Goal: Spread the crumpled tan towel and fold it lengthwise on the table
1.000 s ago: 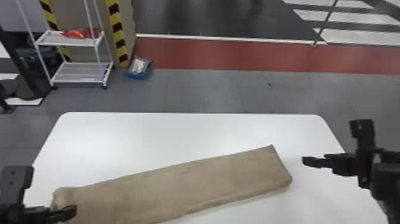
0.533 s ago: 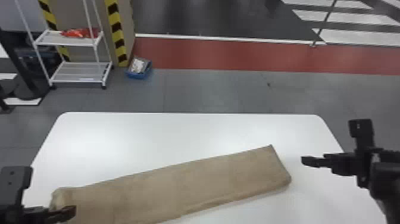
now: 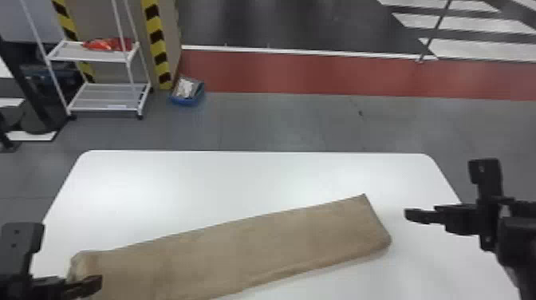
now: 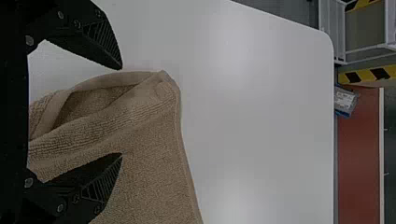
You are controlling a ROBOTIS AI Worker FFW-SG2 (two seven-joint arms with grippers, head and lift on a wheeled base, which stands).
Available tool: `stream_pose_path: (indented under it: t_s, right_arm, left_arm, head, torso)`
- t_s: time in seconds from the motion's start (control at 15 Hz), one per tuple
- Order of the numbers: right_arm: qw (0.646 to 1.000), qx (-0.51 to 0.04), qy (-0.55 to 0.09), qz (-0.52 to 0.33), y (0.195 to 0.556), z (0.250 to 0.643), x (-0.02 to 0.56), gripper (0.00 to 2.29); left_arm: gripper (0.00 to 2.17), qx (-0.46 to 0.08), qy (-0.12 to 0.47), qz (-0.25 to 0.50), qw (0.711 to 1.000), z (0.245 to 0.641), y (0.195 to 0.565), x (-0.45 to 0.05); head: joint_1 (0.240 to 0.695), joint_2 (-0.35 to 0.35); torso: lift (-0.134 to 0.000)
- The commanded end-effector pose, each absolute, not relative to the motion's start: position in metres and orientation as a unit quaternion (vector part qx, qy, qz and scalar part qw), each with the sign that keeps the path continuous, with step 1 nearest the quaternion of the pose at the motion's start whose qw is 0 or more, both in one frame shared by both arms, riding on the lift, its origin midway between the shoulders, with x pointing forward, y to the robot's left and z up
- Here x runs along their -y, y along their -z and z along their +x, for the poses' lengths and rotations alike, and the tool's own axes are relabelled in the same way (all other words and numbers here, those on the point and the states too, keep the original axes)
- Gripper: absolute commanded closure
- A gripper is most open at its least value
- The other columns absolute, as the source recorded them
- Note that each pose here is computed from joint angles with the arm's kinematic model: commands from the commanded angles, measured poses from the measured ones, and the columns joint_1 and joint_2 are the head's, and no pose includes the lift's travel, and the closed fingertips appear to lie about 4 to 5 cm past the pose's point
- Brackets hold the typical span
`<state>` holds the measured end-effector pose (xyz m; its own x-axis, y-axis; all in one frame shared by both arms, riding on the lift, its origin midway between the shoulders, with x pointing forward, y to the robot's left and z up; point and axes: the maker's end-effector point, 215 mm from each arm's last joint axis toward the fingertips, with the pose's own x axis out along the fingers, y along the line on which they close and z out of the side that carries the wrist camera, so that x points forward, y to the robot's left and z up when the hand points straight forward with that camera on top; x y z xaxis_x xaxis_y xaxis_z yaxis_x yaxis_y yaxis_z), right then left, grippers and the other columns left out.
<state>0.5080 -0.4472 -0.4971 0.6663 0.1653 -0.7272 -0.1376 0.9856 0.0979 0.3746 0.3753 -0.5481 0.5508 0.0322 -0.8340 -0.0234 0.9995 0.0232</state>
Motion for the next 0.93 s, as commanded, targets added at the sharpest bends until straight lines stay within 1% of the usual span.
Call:
stream_pose_path:
  t_s: [0.0,0.87]
  right_arm:
    - [0.913,-0.400,-0.083,0.018,0.4970,0.5078,0.4477,0.09]
    - [0.913,-0.399,-0.081,0.025,0.4949,0.5051,0.4499,0.09]
  left_arm:
    - [0.26,-0.474,-0.016,0.005,0.880,0.3744,0.5482,-0.3757]
    - [0.26,-0.472,-0.014,0.005,0.881,0.3755,0.5476,-0.3733]
  head:
    - [0.695,-0.092]
    - [0.695,-0.093]
  torso:
    - [0.000]
    - [0.000]
